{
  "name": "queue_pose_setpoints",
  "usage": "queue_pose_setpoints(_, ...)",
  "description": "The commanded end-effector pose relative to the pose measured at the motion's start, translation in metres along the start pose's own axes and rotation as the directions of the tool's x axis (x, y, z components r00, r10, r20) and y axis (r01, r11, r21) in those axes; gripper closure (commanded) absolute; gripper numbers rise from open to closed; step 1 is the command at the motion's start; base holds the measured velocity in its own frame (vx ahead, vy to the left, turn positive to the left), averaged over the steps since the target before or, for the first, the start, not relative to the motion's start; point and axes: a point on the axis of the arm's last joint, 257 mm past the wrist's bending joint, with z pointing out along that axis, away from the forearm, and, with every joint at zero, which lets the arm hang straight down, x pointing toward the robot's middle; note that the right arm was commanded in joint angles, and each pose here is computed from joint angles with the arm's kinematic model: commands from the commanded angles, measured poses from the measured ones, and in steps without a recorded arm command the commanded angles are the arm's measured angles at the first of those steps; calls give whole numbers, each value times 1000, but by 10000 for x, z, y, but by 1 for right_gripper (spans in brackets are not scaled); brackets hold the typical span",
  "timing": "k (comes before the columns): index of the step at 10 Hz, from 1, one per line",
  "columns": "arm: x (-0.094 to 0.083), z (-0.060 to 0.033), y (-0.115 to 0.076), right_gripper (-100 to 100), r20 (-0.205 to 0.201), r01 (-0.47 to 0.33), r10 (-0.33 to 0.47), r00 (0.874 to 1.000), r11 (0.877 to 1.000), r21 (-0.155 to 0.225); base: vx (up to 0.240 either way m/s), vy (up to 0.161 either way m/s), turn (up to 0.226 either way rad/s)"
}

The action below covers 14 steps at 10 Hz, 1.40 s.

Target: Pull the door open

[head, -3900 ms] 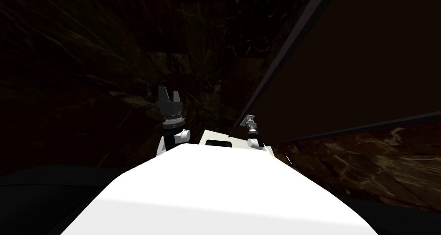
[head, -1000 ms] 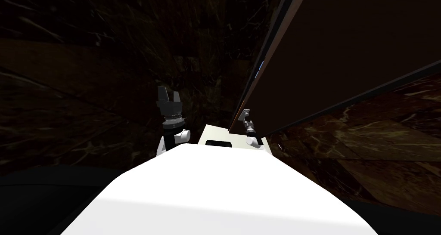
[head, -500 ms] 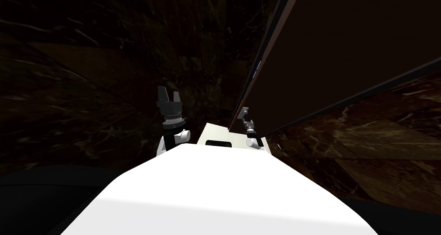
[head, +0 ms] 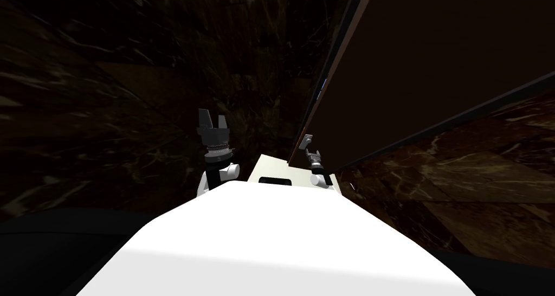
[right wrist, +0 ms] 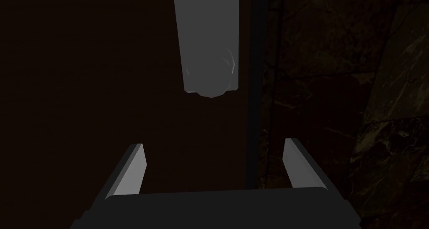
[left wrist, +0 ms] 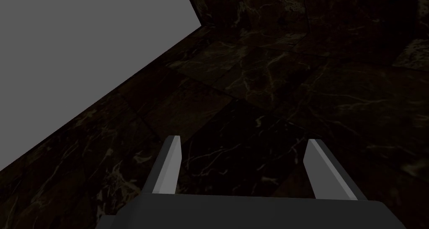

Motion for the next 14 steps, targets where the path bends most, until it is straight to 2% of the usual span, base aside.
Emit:
queue_pose_setpoints(1, 8, 2, -114, -100, 0, 0, 0, 1000, 1000, 13, 171, 45, 100)
queue_pose_setpoints(6, -26, 81, -586, -100, 6, -2, 2, 1000, 997, 73, 188, 11, 115)
queue_pose_setpoints(7, -10, 78, -525, -100, 4, -1, 1, 1000, 998, 66, 72, -27, 22)
queue_pose_setpoints(8, -10, 78, -525, 100, 4, -1, 1, 1000, 998, 66, -6, 6, -25)
queue_pose_setpoints(13, -10, 78, -525, 100, 4, -1, 1, 1000, 998, 66, -15, 1, -2)
queue_pose_setpoints(14, 15, 81, -505, 100, 0, -34, 34, 999, 998, 62, -18, -1, -33)
